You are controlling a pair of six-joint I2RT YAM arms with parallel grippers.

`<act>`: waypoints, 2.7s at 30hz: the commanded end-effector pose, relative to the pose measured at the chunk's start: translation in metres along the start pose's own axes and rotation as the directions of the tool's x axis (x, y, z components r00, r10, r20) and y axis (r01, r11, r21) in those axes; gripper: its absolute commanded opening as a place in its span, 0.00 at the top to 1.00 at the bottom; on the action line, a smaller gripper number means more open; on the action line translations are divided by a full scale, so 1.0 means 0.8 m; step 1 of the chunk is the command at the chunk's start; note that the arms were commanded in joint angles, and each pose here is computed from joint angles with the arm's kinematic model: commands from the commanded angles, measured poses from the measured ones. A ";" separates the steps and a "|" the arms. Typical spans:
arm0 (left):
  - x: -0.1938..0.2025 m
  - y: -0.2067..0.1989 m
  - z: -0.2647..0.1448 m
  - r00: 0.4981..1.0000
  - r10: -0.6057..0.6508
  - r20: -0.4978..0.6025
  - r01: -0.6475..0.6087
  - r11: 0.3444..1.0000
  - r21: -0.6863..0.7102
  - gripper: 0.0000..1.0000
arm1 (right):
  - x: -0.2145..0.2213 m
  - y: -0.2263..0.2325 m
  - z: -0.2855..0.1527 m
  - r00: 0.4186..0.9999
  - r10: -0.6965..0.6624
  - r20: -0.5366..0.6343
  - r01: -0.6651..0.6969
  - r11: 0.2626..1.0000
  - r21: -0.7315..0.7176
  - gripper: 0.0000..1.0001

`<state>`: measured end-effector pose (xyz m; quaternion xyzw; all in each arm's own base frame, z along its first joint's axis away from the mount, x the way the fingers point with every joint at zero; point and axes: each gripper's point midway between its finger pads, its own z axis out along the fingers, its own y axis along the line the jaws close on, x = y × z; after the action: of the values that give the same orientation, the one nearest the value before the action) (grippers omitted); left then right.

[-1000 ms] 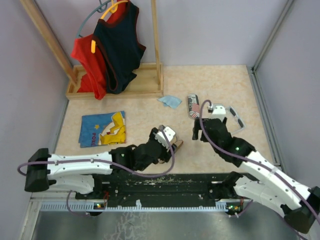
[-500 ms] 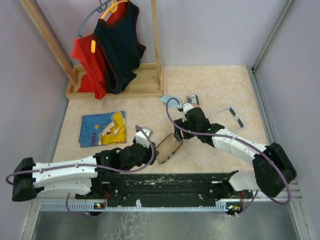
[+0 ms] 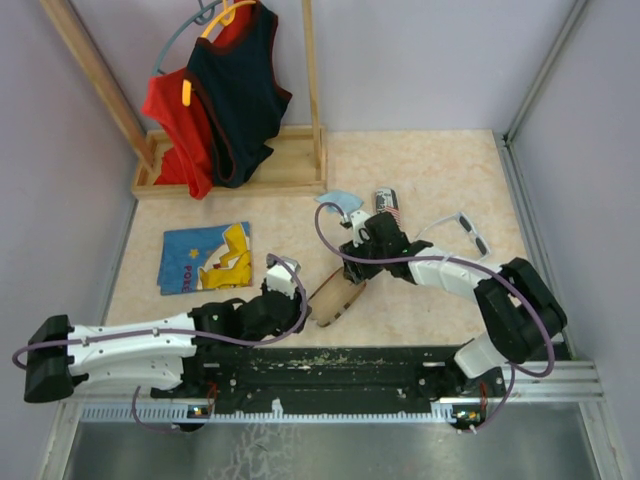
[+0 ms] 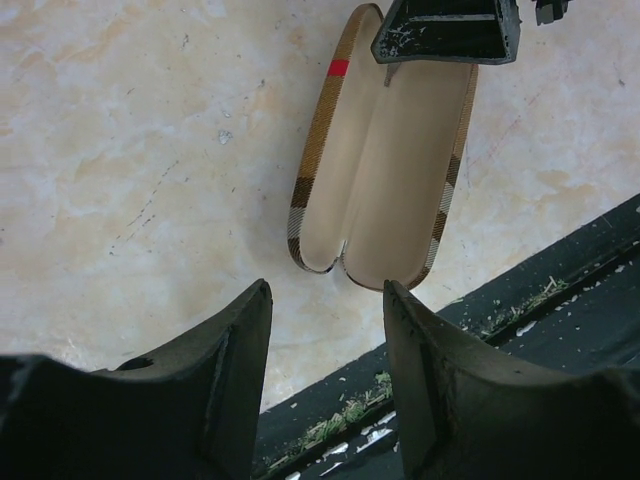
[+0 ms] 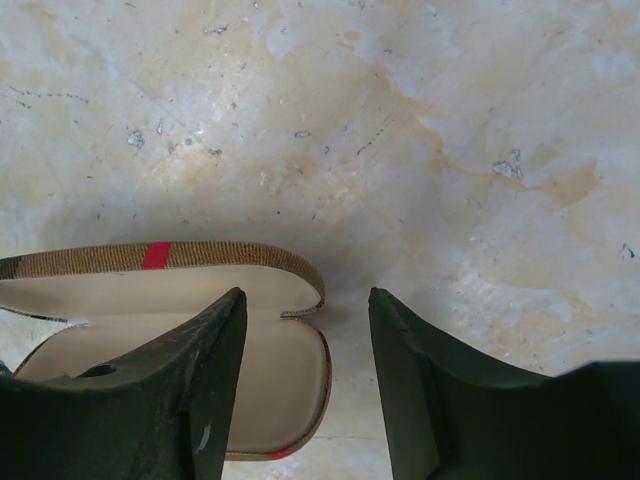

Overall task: Organize the sunglasses
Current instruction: Adjust the sunglasses case at the center of the board.

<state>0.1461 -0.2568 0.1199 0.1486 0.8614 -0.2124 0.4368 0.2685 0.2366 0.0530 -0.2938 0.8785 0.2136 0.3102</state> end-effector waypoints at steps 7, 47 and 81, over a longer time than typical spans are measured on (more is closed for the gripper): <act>-0.017 -0.005 0.002 0.999 0.026 0.028 -0.025 0.999 -0.023 0.45 | -0.047 0.007 0.012 0.994 -0.043 0.096 0.048 0.997 -0.055 0.67; -0.061 0.069 -0.025 0.981 -0.092 0.170 0.122 0.976 -0.180 0.39 | -0.091 -0.060 0.012 0.940 0.108 0.323 -0.188 0.956 0.226 1.00; -0.073 0.121 -0.002 0.977 -0.113 0.181 0.155 0.958 -0.241 0.37 | -0.114 -0.066 -0.055 0.922 0.107 0.371 -0.223 0.932 0.286 0.72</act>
<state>0.2191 -0.1762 0.1441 0.0133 0.8545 -0.1366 0.5010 0.3212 0.2078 0.0843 -0.1439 0.8766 0.1435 0.4361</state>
